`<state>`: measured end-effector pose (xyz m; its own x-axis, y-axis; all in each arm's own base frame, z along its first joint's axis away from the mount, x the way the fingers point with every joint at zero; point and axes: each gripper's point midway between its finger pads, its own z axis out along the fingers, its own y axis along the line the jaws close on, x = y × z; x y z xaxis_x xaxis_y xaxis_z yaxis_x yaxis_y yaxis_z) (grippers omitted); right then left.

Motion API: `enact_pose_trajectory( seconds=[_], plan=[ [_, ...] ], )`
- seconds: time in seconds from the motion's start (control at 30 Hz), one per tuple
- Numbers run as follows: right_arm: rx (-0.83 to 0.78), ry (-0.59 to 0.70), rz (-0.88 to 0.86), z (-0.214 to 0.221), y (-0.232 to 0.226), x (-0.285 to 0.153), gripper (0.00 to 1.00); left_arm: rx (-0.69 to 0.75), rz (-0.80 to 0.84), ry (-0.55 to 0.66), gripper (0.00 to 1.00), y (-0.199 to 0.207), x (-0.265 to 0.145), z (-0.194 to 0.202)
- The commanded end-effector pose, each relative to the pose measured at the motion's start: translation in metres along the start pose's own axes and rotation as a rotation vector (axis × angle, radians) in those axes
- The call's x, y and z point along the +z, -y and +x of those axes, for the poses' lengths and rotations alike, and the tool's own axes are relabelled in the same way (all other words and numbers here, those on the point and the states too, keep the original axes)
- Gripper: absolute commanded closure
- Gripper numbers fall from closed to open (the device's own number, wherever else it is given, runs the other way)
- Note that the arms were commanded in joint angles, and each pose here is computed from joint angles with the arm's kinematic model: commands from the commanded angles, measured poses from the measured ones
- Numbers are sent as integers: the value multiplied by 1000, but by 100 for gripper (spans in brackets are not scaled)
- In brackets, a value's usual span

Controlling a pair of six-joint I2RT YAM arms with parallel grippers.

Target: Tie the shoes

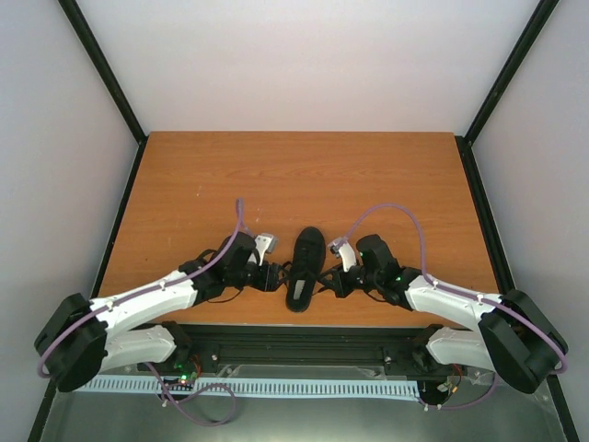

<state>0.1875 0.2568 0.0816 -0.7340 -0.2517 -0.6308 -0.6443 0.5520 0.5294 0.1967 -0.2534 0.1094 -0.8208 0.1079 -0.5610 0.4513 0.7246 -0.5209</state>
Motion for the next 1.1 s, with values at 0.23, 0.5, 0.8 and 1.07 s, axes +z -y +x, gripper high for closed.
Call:
enact_pose_trajectory(
  seconds=[0.23,0.5,0.8,1.07],
  plan=[
    [-22,34,-22,-17,-10,-4,97,-62,41,-73,58,4,17,8],
    [-21,25,-30,-19,-12,-3,97,-73,70,-87,77,4,26,14],
    [-6,12,-13,-24,-10,1,97,-102,94,-155,86,0,35,35],
    [-8,-11,9,-25,-9,7,97,-80,28,-105,72,-7,25,24]
  ],
)
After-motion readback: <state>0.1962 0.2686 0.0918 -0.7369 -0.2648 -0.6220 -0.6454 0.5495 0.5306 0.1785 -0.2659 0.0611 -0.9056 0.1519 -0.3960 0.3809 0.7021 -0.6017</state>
